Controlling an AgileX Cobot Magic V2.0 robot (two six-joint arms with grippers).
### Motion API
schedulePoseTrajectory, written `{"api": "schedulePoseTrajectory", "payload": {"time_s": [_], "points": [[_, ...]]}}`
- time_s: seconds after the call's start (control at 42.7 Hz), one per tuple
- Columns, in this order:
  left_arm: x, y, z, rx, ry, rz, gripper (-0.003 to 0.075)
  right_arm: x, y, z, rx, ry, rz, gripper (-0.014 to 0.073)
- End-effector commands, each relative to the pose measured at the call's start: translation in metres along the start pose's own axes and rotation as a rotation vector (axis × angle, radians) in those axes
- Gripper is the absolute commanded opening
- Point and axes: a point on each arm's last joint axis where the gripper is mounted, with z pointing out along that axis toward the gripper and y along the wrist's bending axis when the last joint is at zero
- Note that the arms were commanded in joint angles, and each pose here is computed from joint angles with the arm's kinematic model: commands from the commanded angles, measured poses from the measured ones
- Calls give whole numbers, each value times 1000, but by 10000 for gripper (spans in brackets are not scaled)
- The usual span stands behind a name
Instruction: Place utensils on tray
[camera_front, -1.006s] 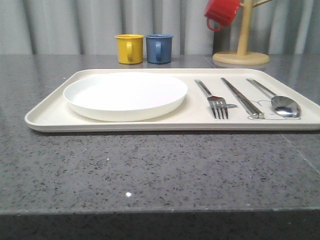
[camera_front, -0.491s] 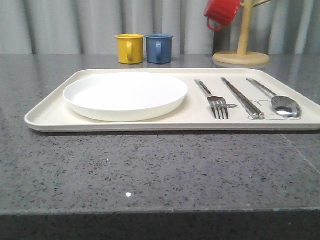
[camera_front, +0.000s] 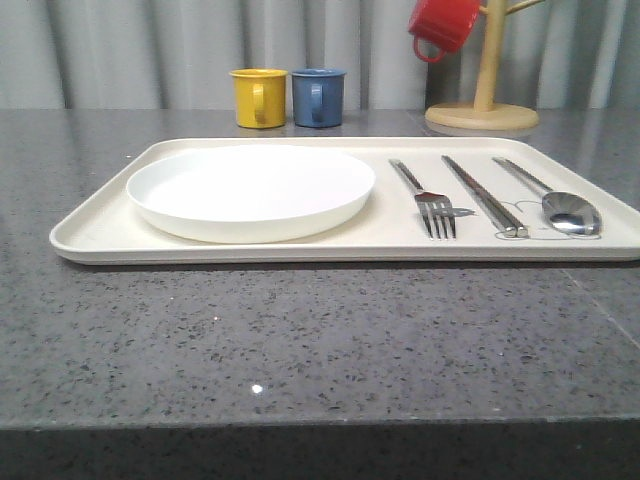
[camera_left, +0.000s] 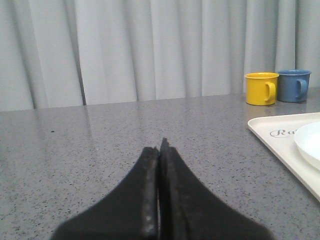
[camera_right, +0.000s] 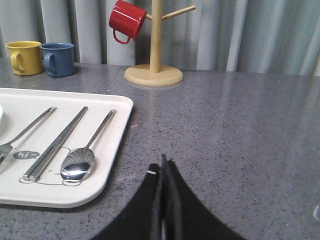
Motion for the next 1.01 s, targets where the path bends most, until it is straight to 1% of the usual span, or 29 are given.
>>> {"api": "schedulePoseTrajectory", "payload": {"time_s": [0.0,0.094,0.117,0.983], "points": [[-7,1,-2,-14,-99,-12,-20,0,-1,0,11,-162,-16,-66],[-7,1,-2,-14,-99,-12,-20,12,-1,-2,12,-207,-16,-66],[-7,1,-2,-14,-99,-12,-20,13,-1,-2,12,-199,-16,-66],[-7,1,-2,-14,-99,-12,-20,13,-1,-2,13,-197,-13,-66]]}}
